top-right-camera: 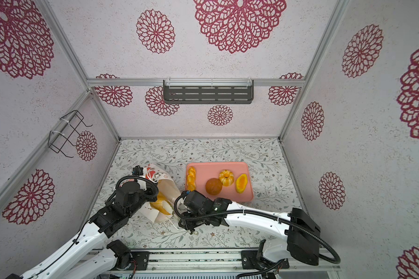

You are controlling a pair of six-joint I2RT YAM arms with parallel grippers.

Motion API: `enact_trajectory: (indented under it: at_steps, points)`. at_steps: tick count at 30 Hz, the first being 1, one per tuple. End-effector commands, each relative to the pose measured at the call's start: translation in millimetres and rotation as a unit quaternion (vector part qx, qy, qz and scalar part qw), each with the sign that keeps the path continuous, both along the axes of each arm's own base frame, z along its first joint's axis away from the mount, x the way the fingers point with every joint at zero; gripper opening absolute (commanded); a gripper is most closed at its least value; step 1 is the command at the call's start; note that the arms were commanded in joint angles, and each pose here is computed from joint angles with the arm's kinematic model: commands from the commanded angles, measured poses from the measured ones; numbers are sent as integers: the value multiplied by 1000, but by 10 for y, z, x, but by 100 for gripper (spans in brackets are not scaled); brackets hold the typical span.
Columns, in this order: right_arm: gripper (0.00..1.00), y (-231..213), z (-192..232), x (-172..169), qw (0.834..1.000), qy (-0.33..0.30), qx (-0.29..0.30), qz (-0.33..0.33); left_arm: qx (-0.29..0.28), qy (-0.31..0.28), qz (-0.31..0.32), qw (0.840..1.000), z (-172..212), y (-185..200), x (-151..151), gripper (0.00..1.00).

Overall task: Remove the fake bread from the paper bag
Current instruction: 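Pull the baguette out of the bag with the right gripper, then carry the baguette over the pink tray and lower it beside the other breads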

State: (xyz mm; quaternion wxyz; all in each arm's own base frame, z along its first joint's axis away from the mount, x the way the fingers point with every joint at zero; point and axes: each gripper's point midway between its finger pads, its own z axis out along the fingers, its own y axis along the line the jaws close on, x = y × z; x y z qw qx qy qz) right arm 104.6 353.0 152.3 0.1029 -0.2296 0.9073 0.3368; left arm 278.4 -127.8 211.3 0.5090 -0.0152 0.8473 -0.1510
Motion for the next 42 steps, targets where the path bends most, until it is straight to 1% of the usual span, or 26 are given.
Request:
enact_trajectory:
  at_steps: [1, 4, 10, 16, 19, 22, 27, 32, 36, 39, 42]
  points:
    - [0, -111, 292, 52, 999, -26, 27, -28, -6, -13, 49, 999, 129, 102, 89, 0]
    - [0, -236, 322, 51, 998, -31, 23, -40, -1, -10, 72, 997, 96, 163, 120, 0]
    - [0, -392, 381, 28, 997, -32, 38, -61, 3, 1, 133, 991, 12, 357, 126, 0]
    - [0, -649, 449, -29, 994, -26, 52, -92, 5, 0, 193, 981, 32, 578, 98, 0]
    - [0, -800, 500, -57, 991, -23, 70, -112, 0, 2, 213, 977, 27, 662, 97, 0]
    - [0, -935, 589, -49, 984, -24, 102, -143, -8, 5, 224, 975, 18, 702, 90, 0]
    - [0, -1120, 724, 108, 961, -34, 159, -224, -13, 8, 229, 973, -1, 724, 70, 0]
    - [0, -1240, 782, 394, 936, -62, 159, -308, -19, 7, 230, 973, 6, 750, 24, 0]
    - [0, -1286, 721, 652, 911, -57, 164, -373, -26, 4, 229, 973, 17, 776, -32, 0]
    - [0, -1257, 672, 780, 896, -41, 187, -402, -28, 1, 228, 973, 33, 803, -77, 0]
    - [0, -1177, 622, 845, 889, -25, 198, -412, -28, -2, 227, 974, 45, 827, -114, 0]
